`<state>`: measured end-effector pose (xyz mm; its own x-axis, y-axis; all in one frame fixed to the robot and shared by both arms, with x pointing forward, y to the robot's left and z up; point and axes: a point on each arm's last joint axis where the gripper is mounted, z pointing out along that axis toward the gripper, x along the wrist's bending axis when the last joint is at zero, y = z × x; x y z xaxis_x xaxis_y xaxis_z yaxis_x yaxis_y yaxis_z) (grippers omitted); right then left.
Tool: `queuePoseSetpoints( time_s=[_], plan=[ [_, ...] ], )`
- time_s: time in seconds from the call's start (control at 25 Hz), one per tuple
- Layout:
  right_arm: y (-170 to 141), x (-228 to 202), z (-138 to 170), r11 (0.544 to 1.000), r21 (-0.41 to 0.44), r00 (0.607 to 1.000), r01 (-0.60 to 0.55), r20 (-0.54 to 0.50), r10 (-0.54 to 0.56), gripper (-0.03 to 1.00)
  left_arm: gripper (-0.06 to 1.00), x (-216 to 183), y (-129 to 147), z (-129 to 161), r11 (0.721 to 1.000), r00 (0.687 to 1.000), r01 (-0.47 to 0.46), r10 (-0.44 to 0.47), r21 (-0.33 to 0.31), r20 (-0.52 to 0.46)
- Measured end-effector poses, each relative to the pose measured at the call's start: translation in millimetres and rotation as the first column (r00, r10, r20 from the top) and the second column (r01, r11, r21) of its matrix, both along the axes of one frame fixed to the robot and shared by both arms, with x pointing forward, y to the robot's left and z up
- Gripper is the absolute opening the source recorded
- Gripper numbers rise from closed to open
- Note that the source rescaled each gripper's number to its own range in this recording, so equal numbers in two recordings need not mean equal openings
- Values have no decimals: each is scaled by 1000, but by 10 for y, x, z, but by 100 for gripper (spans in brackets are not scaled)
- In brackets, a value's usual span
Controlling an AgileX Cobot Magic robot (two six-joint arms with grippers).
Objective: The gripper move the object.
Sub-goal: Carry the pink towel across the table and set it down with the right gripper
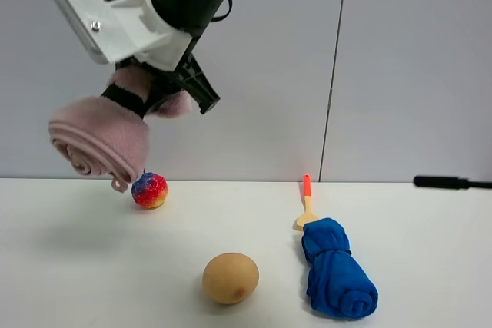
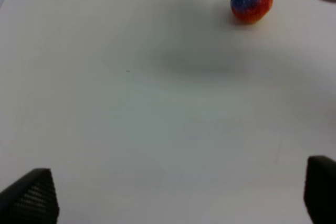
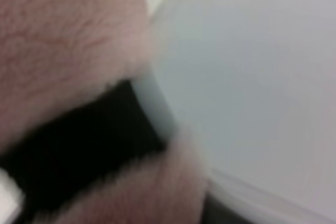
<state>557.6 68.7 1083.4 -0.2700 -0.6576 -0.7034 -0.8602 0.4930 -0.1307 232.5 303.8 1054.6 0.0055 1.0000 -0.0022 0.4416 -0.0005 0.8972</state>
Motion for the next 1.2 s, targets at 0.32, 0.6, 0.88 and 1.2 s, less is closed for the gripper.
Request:
queuePoseSetpoints(
  time_s=[0.32, 0.6, 0.88, 1.2],
  plan=[
    [374, -69, -778, 982, -118, 987, -151, -65, 144, 0, 100, 0, 0, 0, 1000, 1000, 0, 0, 0, 0],
    [564, -233, -1102, 976, -94, 967, -198, -181, 179, 0, 100, 0, 0, 0, 1000, 1000, 0, 0, 0, 0],
    [571, -235, -1469, 962, -164, 951, -217, -260, 170, 0, 100, 0, 0, 0, 1000, 1000, 0, 0, 0, 0],
    [626, -178, -1698, 984, -128, 957, -121, -279, 82, 0, 100, 0, 0, 0, 1000, 1000, 0, 0, 0, 0]
  ],
)
